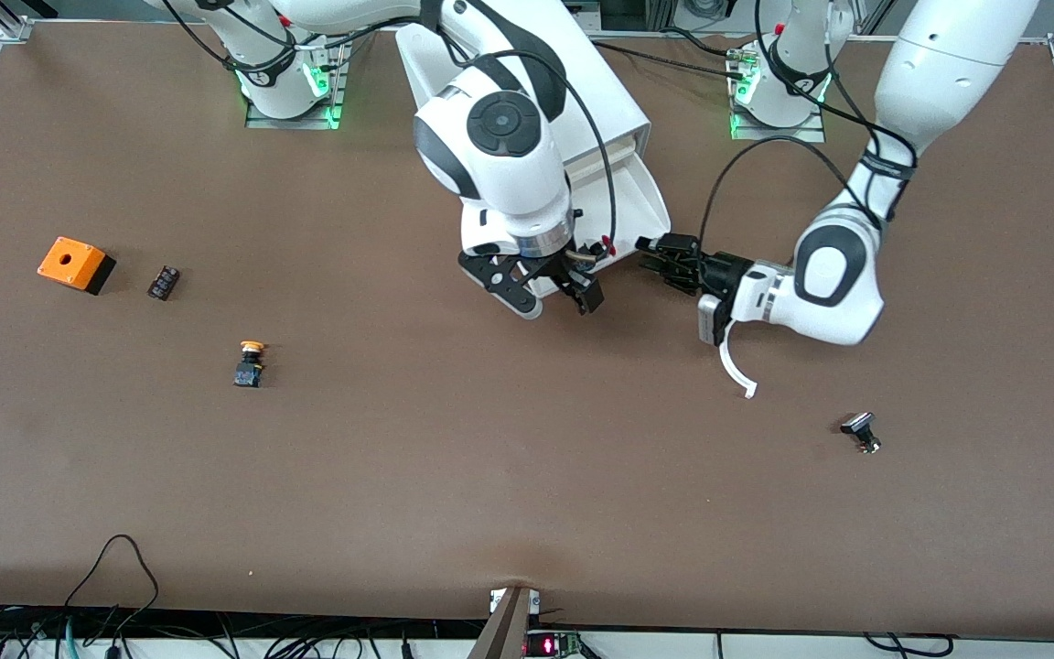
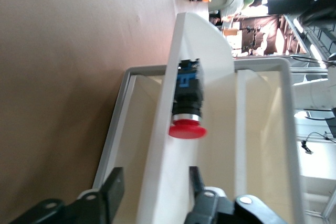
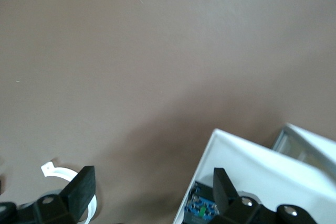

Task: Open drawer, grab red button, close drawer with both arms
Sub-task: 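Release the drawer and withdraw the left gripper while the right gripper holds, then push the drawer shut with the left gripper while the right gripper lifts out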

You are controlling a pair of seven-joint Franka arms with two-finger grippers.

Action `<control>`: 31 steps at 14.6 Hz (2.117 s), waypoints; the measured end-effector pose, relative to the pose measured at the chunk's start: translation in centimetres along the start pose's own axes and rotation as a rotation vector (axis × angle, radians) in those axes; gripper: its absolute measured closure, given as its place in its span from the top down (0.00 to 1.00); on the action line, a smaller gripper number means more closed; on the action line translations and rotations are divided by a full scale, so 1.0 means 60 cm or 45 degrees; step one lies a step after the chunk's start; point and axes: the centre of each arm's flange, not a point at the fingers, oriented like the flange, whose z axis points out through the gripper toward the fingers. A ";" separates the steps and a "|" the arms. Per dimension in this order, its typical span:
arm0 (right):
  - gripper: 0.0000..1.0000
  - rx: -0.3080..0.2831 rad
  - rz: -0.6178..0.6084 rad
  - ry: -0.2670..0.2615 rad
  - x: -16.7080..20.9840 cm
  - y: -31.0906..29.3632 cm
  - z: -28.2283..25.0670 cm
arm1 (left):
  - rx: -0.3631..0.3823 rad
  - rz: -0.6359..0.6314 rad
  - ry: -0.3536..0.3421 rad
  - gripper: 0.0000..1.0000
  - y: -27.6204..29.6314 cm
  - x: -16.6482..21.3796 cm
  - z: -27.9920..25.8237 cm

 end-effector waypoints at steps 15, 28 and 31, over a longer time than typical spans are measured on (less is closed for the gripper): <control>0.89 -0.269 0.115 -0.006 -0.127 0.041 0.117 | 1.239 -0.592 -0.119 1.00 0.389 0.069 -0.252; 0.41 -0.220 0.116 -0.005 -0.118 0.024 0.078 | 1.262 -0.835 0.008 1.00 0.149 0.110 -0.158; 0.41 -0.176 0.105 -0.008 -0.079 0.008 0.011 | 1.272 -0.940 0.043 1.00 0.124 0.104 -0.120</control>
